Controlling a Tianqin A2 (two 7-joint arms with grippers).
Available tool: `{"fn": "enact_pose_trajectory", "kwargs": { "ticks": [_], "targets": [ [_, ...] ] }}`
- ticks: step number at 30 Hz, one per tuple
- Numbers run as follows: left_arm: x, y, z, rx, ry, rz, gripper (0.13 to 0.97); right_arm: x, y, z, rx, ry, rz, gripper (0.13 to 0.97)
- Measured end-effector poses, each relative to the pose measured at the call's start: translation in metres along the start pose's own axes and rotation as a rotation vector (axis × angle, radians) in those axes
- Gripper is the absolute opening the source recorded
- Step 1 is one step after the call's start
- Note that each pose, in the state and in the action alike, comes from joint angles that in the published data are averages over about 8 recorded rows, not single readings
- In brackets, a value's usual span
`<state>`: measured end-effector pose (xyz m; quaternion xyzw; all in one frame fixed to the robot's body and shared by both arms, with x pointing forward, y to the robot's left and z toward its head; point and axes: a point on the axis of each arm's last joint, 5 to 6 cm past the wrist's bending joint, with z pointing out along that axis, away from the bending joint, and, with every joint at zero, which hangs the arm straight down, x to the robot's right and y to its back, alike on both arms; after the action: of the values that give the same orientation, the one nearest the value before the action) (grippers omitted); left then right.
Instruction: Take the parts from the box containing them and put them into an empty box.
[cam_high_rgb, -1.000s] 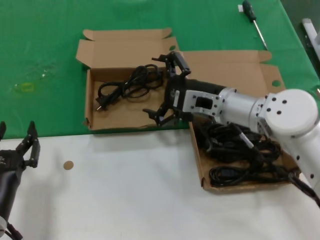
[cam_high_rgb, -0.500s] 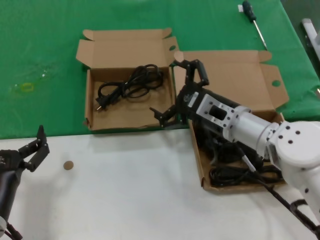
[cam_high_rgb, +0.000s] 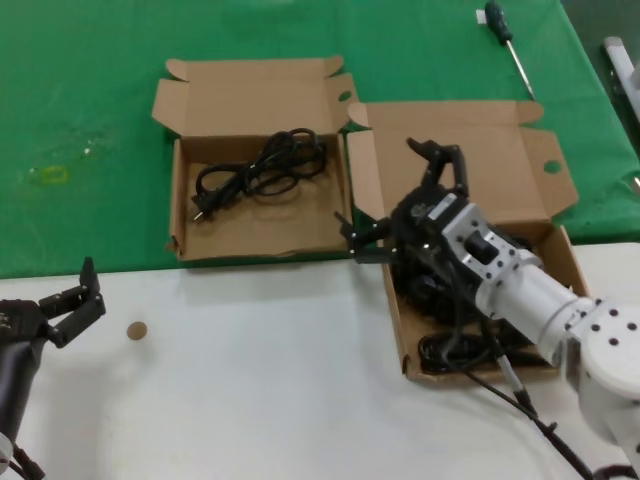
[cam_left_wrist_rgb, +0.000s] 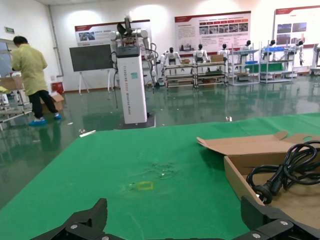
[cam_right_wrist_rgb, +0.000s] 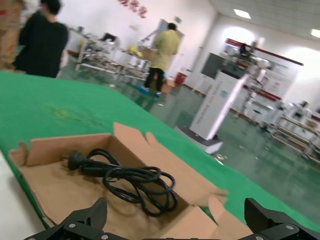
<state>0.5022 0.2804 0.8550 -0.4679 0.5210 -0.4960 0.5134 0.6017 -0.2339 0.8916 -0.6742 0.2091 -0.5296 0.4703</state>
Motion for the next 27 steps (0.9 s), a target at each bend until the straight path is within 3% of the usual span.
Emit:
{"fn": "enact_pose_trajectory", "kwargs": {
  "ticks": [13, 27],
  "targets": [
    [0.0000, 0.0000, 0.000, 0.000, 0.000, 0.000, 0.962, -0.009, 0.017, -0.043, -0.045, 0.156, 0.213, 0.966],
    [0.0000, 0.0000, 0.000, 0.000, 0.000, 0.000, 0.966, -0.015, 0.030, -0.090, -0.091, 0.326, 0.409, 0.966]
  ]
}}
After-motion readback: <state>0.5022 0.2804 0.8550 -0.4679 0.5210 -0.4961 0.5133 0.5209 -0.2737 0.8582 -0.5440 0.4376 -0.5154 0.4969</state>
